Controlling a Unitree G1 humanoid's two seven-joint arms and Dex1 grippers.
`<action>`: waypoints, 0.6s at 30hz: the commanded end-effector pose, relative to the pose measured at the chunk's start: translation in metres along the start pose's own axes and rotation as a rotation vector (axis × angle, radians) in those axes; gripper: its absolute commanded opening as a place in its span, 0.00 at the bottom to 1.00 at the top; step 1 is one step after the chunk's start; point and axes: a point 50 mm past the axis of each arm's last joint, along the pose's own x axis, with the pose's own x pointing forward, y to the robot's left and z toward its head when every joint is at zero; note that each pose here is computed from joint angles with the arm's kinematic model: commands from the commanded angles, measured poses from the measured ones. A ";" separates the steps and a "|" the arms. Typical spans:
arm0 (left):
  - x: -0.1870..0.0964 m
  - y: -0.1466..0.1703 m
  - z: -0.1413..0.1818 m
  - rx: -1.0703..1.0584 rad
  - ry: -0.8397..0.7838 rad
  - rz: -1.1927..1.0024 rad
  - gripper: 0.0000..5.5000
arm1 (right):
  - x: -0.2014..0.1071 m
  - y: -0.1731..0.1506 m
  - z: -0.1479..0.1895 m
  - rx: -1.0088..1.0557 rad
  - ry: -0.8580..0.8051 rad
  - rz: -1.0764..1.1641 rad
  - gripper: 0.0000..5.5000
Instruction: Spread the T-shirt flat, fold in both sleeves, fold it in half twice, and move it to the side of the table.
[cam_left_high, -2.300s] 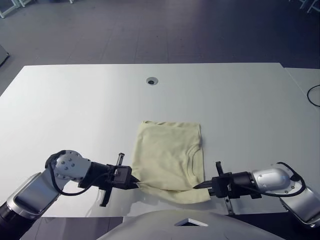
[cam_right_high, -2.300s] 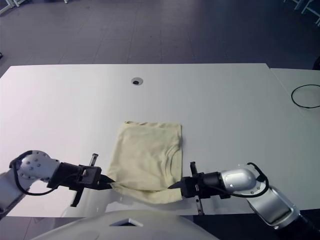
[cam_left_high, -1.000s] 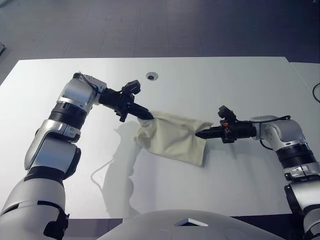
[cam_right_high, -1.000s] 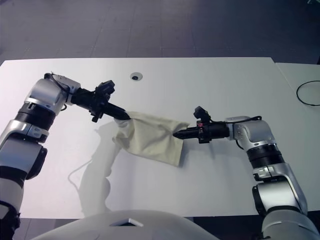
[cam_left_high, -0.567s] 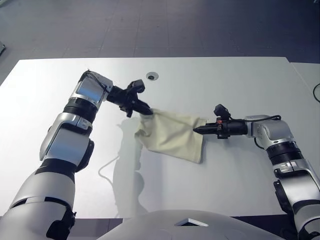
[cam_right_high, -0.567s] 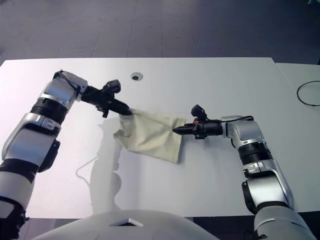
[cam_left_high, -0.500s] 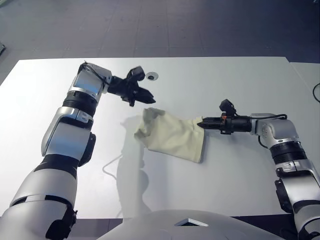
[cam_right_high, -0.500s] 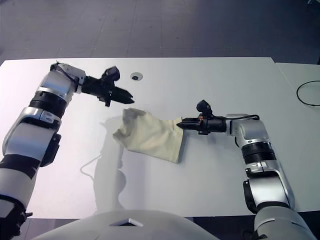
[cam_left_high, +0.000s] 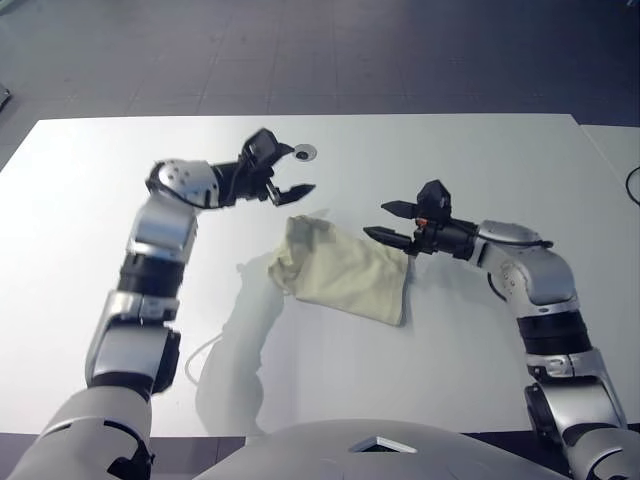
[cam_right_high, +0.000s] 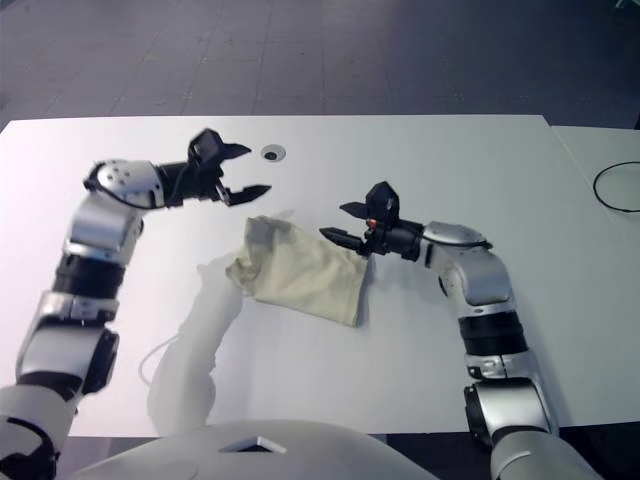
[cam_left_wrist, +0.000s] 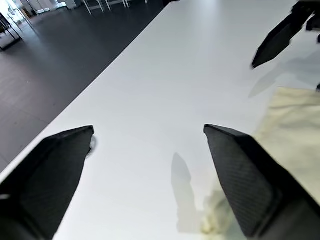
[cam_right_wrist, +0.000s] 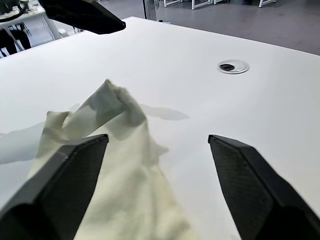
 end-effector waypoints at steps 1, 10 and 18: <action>-0.012 -0.043 -0.010 0.107 -0.008 0.149 0.90 | 0.015 0.015 -0.028 -0.179 0.073 -0.074 0.82; -0.023 -0.076 -0.037 0.218 0.152 0.296 0.98 | 0.019 0.018 -0.074 -0.288 0.229 -0.140 0.98; -0.046 -0.062 -0.066 0.350 0.333 0.375 0.98 | 0.015 0.023 -0.083 -0.280 0.243 -0.148 0.98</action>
